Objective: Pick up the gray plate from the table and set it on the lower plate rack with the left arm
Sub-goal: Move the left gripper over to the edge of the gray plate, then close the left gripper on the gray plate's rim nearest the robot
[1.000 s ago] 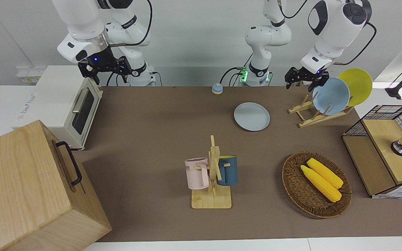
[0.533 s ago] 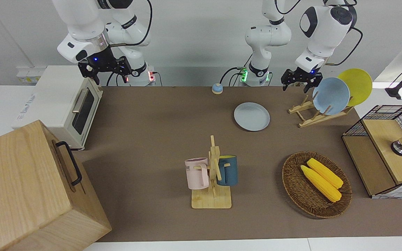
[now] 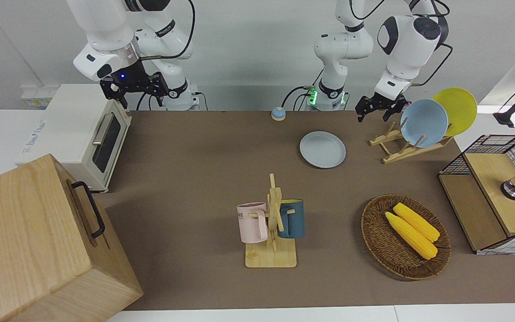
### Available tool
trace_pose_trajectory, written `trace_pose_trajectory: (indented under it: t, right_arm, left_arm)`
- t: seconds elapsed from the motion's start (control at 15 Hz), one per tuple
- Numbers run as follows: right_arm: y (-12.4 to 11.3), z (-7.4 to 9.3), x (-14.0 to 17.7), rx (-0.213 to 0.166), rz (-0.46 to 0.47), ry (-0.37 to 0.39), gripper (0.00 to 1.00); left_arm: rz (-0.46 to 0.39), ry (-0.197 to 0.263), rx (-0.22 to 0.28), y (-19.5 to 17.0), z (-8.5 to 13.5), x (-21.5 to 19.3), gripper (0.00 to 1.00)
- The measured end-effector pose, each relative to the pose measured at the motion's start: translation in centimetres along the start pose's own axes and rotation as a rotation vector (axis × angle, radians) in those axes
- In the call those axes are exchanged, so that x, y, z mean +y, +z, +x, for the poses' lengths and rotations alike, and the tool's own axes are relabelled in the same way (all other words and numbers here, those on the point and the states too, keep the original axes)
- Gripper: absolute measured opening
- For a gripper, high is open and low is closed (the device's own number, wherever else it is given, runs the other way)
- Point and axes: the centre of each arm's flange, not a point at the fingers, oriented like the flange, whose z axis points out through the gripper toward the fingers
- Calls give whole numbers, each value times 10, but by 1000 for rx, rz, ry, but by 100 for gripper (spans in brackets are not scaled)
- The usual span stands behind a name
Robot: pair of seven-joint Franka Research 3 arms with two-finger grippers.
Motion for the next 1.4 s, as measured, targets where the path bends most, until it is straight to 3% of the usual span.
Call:
trace_pose_trajectory:
  t: [0.6,1.4]
  right_arm:
    - [0,0,0,0,0,0,99]
    - [0,0,0,0,0,0,99]
  left_arm:
    - [22,-6,50,78,-15,21,100]
    - [29,50,9,151,-12,38,99]
